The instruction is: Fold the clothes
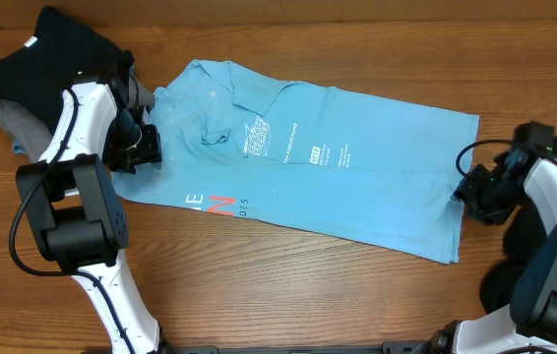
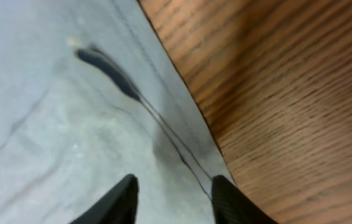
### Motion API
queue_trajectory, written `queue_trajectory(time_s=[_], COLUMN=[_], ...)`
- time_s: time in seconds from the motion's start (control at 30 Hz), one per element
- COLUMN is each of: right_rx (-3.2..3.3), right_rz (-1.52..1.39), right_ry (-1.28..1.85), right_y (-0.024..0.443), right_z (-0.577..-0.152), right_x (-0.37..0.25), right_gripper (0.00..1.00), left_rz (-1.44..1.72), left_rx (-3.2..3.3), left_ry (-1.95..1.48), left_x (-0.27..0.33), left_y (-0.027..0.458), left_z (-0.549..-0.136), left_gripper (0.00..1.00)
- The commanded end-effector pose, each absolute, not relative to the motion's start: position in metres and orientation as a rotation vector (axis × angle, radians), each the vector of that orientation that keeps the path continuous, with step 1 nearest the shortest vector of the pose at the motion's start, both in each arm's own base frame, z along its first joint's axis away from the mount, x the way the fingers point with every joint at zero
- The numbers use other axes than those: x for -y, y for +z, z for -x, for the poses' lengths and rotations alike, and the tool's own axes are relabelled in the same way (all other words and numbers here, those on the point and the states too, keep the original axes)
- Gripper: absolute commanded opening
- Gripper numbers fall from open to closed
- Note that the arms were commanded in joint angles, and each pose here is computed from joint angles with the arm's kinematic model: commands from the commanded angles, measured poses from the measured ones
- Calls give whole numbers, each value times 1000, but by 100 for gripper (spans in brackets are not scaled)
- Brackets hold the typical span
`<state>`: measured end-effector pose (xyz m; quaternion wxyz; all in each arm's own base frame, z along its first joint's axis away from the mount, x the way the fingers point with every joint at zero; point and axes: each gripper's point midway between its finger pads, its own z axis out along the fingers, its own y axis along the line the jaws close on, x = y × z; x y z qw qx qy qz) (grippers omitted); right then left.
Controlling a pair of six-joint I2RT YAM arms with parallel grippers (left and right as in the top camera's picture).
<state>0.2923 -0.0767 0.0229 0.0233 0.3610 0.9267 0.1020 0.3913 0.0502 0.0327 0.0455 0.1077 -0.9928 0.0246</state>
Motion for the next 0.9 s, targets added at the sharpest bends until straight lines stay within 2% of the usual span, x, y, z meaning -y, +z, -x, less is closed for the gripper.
queue_trajectory(time_s=[0.0, 0.1, 0.13, 0.3, 0.33, 0.43, 0.7, 0.87], right_rx=[-2895, -2905, -2908, -2903, -2902, -2916, -3007, -3011], right_rz=[-1139, -1145, -1147, -1144, -1148, -1157, -1233, -1331], right_ry=[371, 381, 381, 380, 380, 347, 167, 23], right_y=[9, 2, 0, 2, 4, 14, 37, 37], right_z=[-279, -272, -271, -273, -274, -275, -256, -242], right_x=[66, 63, 62, 63, 64, 69, 82, 92], right_gripper=[39, 38, 35, 6, 4, 4, 4, 10], left_rz=[-242, -234, -234, -217, -218, -219, -220, -221], left_rx=[3061, 3072, 3071, 3057, 3052, 3043, 3053, 3053], left_ry=[156, 164, 165, 163, 161, 150, 116, 116], left_x=[-38, -36, -36, -35, -35, -37, -41, -41], left_y=[28, 21, 18, 0, -3, -9, -10, -10], left_z=[-398, -399, -398, -389, -386, -381, -383, -383], left_gripper=[58, 59, 59, 59, 58, 55, 55, 55])
